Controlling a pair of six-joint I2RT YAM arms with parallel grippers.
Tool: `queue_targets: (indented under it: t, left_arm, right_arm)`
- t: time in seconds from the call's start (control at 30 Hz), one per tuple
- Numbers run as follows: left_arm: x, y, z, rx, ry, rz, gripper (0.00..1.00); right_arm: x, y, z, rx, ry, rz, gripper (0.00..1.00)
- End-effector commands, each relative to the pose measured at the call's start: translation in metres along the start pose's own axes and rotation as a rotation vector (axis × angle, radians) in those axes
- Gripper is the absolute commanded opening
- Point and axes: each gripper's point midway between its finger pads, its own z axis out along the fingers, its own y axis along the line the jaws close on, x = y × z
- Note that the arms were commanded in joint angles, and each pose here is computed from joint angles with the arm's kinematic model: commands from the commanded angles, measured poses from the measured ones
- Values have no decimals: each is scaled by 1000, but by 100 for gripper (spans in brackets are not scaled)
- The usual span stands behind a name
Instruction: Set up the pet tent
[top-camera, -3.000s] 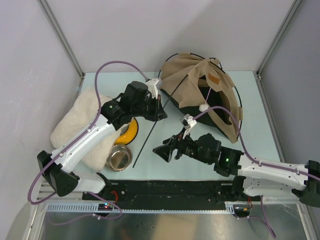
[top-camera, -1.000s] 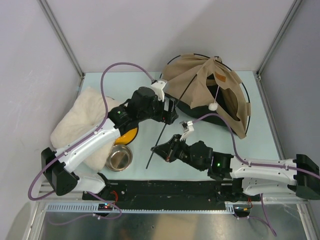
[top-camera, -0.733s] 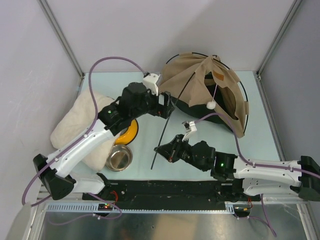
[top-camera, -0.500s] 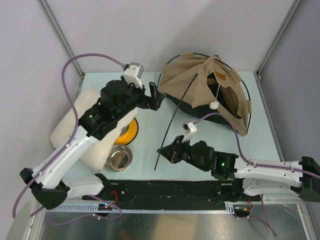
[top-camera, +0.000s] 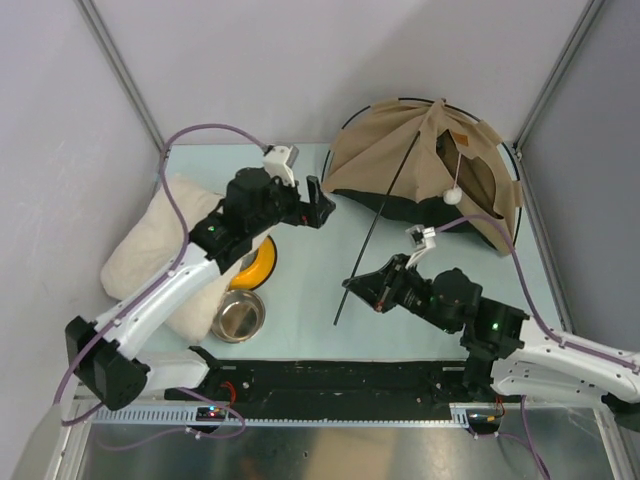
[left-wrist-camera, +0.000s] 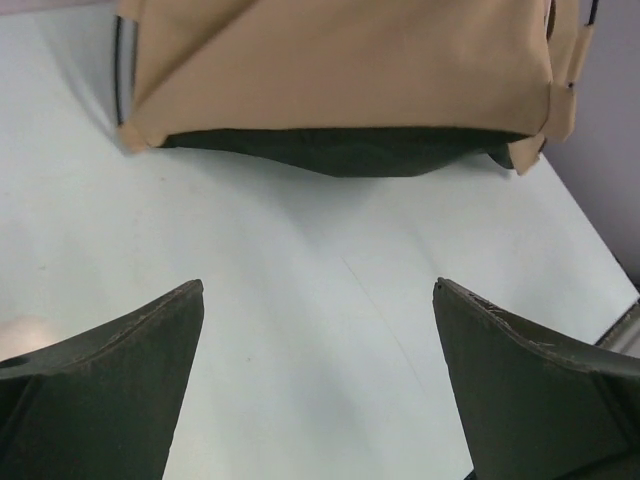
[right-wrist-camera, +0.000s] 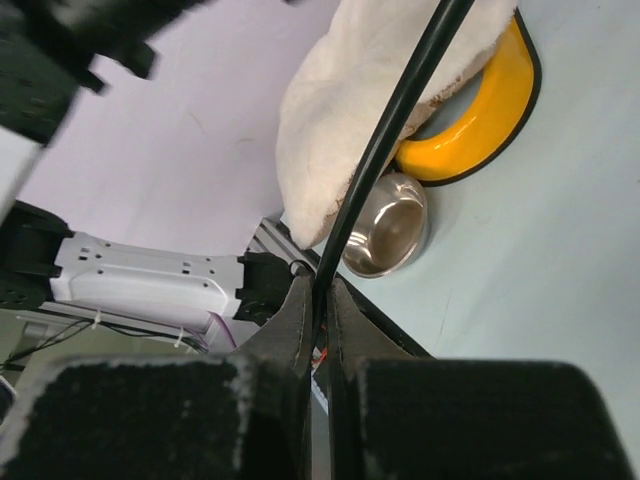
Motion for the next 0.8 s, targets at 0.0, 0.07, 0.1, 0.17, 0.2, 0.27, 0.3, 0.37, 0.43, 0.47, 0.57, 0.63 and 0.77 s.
queue_targets:
  t: [0.0,0.07,0.1,0.17,0.2,0.27,0.3,0.37,0.43,0.47,0.57,0.63,0.77]
  left_arm:
    - [-11,-34,21,205,-91,-36,100]
    - [-13,-49,26,290,-121,-57,100]
    - [-16,-56,28,326,-141,-63,100]
    - [-17,-70,34,383,-160,-59,99]
    - [-16,-76,38,407,-161,-48,98]
    - [-11,-90,46,445,-163,-19,97]
    - [-9,-97,48,462,-168,-4,97]
    - [-2,-104,58,477,-173,21,96]
    - [6,-109,67,492,-184,29,96]
    - [10,-110,71,498,-190,26,96]
    - [17,-112,79,517,-230,5,96]
    - [20,-110,83,516,-260,-16,96]
    - [19,-107,86,501,-317,-46,96]
  right_arm:
    - [-37,29,-19,-65,-44,-26,0]
    - [-41,33,-24,-83,-39,-29,0]
    - [-39,33,-26,-90,-26,-36,0]
    - [-33,32,-30,-99,8,-62,0]
    - [-29,31,-32,-103,26,-76,0]
    - [-19,26,-35,-108,61,-103,0]
    - [-15,24,-36,-113,77,-107,0]
    - [-12,25,-41,-144,91,-109,0]
    - [-10,28,-44,-173,106,-101,0]
    - [-10,30,-45,-184,110,-91,0]
    - [-14,33,-47,-196,103,-49,0]
    - [-20,35,-47,-195,87,-2,0]
    - [-37,40,-43,-188,23,101,0]
